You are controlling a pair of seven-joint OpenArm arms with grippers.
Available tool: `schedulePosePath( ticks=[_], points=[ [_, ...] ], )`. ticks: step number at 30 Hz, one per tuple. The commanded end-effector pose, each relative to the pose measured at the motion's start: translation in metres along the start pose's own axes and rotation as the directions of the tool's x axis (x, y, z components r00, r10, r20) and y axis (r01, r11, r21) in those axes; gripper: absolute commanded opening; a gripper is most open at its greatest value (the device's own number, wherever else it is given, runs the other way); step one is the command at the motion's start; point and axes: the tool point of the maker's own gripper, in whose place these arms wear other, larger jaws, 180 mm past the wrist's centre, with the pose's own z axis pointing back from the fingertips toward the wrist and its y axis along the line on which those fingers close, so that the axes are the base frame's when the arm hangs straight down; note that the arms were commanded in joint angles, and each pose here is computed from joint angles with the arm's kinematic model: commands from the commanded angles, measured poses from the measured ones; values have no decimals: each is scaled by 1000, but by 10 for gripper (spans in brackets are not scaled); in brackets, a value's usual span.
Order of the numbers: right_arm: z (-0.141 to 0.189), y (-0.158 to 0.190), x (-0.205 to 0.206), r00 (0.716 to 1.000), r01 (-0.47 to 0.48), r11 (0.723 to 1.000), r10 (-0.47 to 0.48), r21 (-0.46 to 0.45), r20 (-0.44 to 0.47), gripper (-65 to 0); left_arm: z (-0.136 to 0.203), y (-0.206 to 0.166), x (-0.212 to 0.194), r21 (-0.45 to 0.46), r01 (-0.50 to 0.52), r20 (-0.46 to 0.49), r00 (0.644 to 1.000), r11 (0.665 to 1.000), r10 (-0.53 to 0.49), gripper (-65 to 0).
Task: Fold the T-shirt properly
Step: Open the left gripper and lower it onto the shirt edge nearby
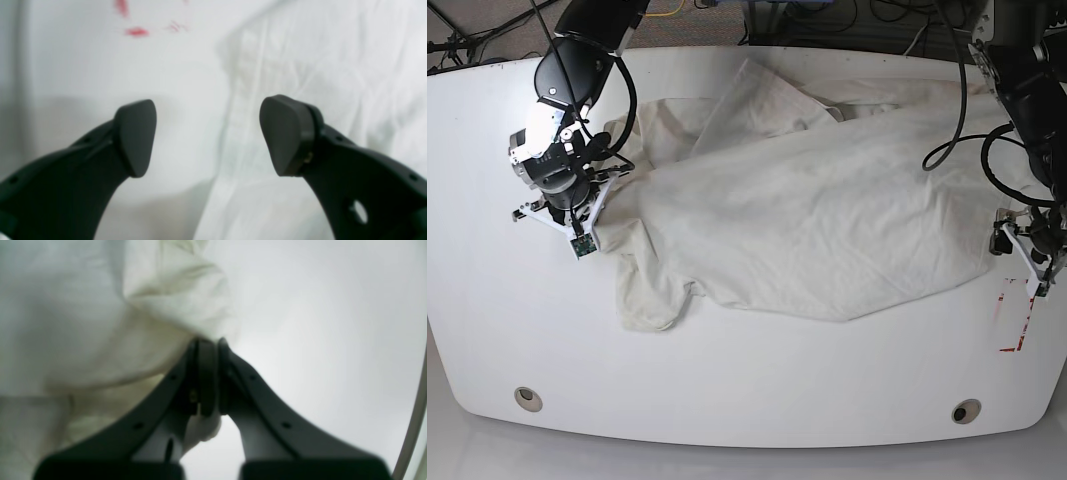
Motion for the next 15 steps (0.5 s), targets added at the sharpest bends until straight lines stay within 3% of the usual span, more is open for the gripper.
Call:
schedulePosePath(
  ticks=[1, 15],
  points=[
    [4, -5, 13, 999, 3, 1000, -2, -12, 51, -650, 3, 18, 16, 7, -25, 57, 998, 1000, 25, -165],
    [3, -5, 15, 998, 5, 1000, -5, -10, 55, -650, -31, 7, 21, -109, -162, 102, 980, 981, 173, -165]
  ],
)
